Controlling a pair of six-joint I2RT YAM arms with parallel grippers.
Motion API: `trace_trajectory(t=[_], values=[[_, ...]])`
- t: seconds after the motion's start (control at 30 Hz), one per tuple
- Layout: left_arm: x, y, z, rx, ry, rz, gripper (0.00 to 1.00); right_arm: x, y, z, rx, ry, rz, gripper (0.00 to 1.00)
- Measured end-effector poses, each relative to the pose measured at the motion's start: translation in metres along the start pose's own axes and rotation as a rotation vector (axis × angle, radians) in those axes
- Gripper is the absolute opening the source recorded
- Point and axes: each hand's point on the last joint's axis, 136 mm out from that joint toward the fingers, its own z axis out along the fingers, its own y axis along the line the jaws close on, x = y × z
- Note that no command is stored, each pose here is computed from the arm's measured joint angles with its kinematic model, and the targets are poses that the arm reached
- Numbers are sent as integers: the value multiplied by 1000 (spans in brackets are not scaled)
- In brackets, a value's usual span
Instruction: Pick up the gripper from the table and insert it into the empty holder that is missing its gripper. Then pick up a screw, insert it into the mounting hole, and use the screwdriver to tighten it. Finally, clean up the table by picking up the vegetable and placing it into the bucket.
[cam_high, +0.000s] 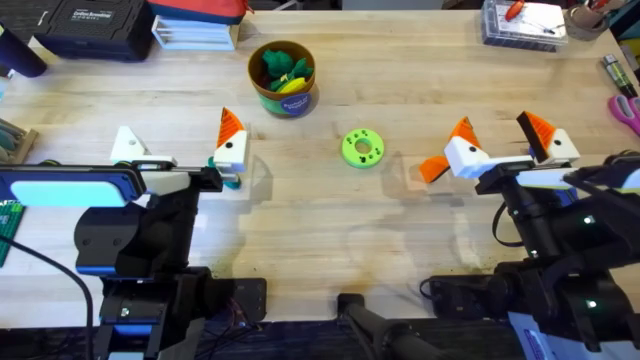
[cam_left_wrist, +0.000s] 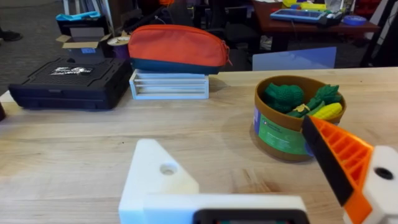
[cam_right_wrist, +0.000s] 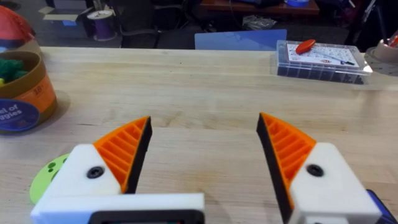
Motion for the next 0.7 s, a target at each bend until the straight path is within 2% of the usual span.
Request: trace_trajectory(t=[0.3, 0.47, 0.53, 0.6, 0.7], values=[[-2, 0, 0, 0, -9, 0, 985, 0, 0, 0, 0, 2, 0, 994], [-31, 0, -2, 1, -122, -36, 985, 0, 1, 0, -3, 5, 0, 994], [-31, 1, -3, 1, -94, -74, 985, 1, 1, -3, -4, 38, 2, 993], [-30, 2, -7, -10, -25, -125, 985, -3, 1, -10, -2, 87, 3, 993], [-34, 5, -21, -40, 101, -209, 985, -25, 1, -23, 1, 122, 5, 993]])
